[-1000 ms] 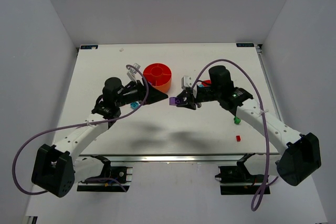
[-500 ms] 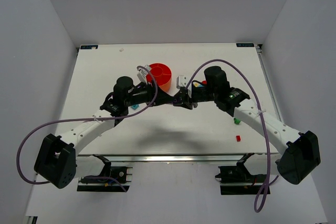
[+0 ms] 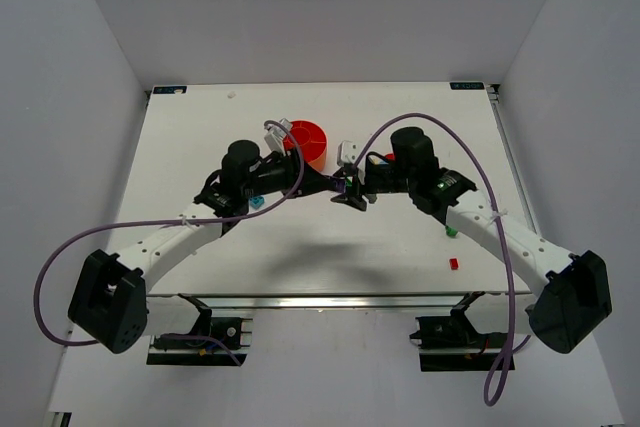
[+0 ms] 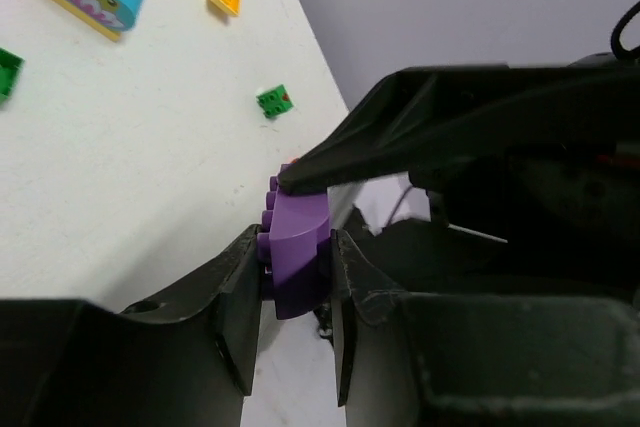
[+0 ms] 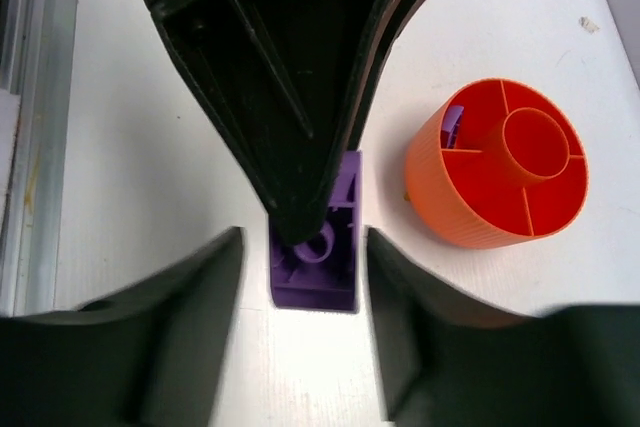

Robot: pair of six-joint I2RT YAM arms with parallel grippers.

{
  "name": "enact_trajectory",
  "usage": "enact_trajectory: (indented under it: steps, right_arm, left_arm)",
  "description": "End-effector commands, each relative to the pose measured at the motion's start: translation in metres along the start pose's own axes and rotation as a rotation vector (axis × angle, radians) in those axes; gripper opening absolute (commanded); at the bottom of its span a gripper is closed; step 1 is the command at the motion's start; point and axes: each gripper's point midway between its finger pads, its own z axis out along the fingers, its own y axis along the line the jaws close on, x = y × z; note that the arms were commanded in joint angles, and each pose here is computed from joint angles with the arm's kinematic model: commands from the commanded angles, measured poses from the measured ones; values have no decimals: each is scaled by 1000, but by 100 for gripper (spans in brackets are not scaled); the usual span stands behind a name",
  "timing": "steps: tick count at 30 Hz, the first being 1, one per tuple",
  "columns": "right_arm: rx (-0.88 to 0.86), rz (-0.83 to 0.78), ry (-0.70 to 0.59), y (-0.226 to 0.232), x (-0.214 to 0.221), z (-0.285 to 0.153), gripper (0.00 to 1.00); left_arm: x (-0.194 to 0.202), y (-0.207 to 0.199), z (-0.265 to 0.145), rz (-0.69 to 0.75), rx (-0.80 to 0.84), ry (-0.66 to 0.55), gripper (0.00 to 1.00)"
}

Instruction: Sort the legos into containers by color

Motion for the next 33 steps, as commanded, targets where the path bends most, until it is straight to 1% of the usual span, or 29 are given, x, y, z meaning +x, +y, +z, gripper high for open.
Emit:
enact_trajectory:
  steps: [1, 2, 5, 6, 7, 8, 9, 10, 11, 12, 13, 14, 16, 18, 19, 21, 22, 24, 25, 33]
  right_arm:
    - [43, -26, -36, -3, -12, -8, 61]
    - [59, -15, -23, -4, -6, -9, 70]
    - [172, 1, 13, -20, 1, -17, 77]
    - [234, 8, 39, -29, 8, -24, 77]
    - [264, 14, 52, -33, 10, -28, 76]
    - [290, 28, 69, -36, 14, -31, 74]
    - [367, 61, 99, -46, 21, -41, 71]
    - [404, 75, 114, -51, 25, -46, 65]
    - [444, 86, 125, -55, 27, -53, 41]
    - [526, 111, 162, -64, 38, -63, 23]
    - [596, 148, 164, -74, 42, -73, 7]
    - [636, 167, 171, -77, 45, -79, 0]
    - [710, 223, 199, -84, 60, -95, 0]
    - [727, 254, 188, -83, 63, -101, 0]
    - [748, 294, 194, -83, 73, -107, 0]
    - [753, 319, 182, -81, 76, -113, 0]
    - [762, 335, 186, -80, 82, -116, 0]
    - [768, 345, 168, -78, 82, -121, 0]
    - [768, 350, 166, -76, 83, -123, 0]
    - [765, 393, 144, -71, 91, -132, 0]
  left_arm:
    - [-26, -19, -6, 110, -14, -76, 9]
    - [-36, -11, -9, 122, -71, -104, 8]
    - [-50, 0, -24, 143, -193, -168, 0]
    - [-61, 13, -33, 160, -304, -214, 0]
    - [-64, 17, -38, 164, -345, -229, 0]
    - [-71, 21, -46, 174, -383, -254, 0]
    - [-75, 32, -55, 168, -468, -280, 0]
    - [-76, 36, -59, 167, -501, -287, 0]
    - [-77, 44, -66, 156, -551, -294, 0]
    - [-82, 53, -73, 153, -612, -328, 0]
    - [-82, 58, -76, 149, -642, -334, 0]
    - [-83, 66, -82, 137, -683, -345, 0]
    - [-87, 81, -86, 126, -764, -361, 0]
    - [-84, 99, -86, 91, -833, -344, 0]
    - [-90, 103, -89, 86, -871, -366, 0]
    - [-89, 116, -85, 61, -917, -354, 0]
    - [-95, 118, -85, 55, -937, -373, 0]
    - [-96, 128, -78, 46, -961, -365, 0]
    - [-103, 126, -76, 42, -964, -385, 0]
    - [-122, 135, -53, 25, -969, -405, 0]
